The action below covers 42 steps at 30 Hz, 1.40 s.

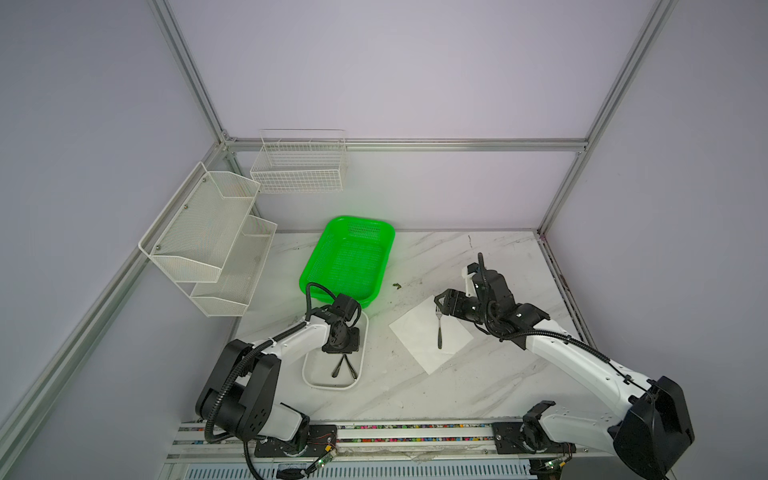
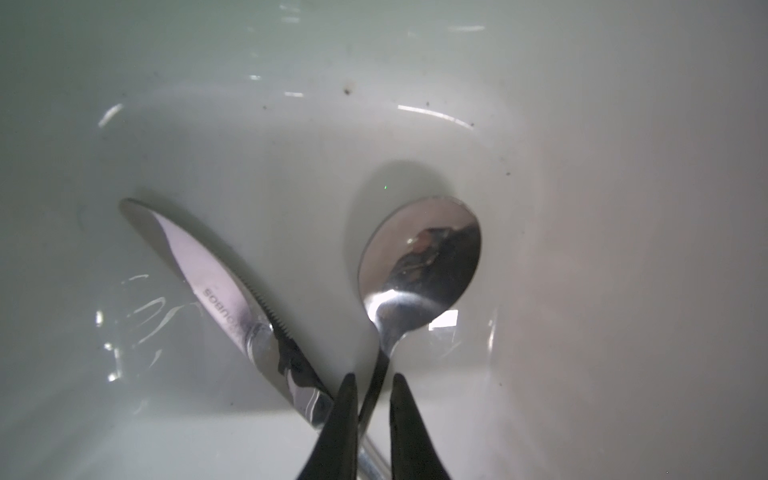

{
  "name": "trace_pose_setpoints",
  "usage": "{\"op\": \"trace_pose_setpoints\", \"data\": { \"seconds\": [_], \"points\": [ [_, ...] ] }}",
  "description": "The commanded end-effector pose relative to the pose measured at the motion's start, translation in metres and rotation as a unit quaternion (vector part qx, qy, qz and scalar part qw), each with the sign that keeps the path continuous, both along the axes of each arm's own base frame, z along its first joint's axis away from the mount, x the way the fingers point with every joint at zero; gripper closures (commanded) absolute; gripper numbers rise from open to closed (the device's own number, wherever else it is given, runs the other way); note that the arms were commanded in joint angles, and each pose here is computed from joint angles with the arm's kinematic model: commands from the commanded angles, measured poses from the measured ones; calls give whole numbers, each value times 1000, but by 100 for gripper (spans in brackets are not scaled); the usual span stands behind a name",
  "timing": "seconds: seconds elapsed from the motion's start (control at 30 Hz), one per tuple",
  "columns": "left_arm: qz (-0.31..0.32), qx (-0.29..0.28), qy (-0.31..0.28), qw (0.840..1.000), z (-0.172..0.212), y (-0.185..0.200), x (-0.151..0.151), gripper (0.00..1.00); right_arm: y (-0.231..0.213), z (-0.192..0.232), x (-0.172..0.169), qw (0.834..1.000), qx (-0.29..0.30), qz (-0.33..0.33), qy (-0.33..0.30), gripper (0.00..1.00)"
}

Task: Place the utensils on the paper napkin and roll it up
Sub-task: 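Lower the left gripper toward the crossed spoon and knife, then close the left gripper on the silver spoon handle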

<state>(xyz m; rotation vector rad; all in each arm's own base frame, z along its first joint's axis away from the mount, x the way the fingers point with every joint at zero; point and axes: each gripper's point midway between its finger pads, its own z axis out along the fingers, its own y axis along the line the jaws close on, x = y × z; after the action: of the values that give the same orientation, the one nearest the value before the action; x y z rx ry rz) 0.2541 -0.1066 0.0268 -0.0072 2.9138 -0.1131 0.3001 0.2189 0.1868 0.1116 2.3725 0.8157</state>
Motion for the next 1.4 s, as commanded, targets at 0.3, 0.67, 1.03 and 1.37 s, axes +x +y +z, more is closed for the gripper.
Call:
{"op": "trace_pose_setpoints", "data": {
  "seconds": [0.3,0.67,1.03,1.37],
  "points": [
    [64,-1,30,997,1,-2,1,90,1,-11,0,1000,-7,-1,14,27],
    [57,-10,70,996,0,-8,-18,84,6,-16,2,1000,-8,4,26,27],
    [40,38,107,993,-20,-2,-14,87,3,-19,0,999,-3,-7,35,26],
    [51,26,104,993,-15,-4,-19,98,-1,-15,-3,999,2,-17,32,26]
  ]
}}
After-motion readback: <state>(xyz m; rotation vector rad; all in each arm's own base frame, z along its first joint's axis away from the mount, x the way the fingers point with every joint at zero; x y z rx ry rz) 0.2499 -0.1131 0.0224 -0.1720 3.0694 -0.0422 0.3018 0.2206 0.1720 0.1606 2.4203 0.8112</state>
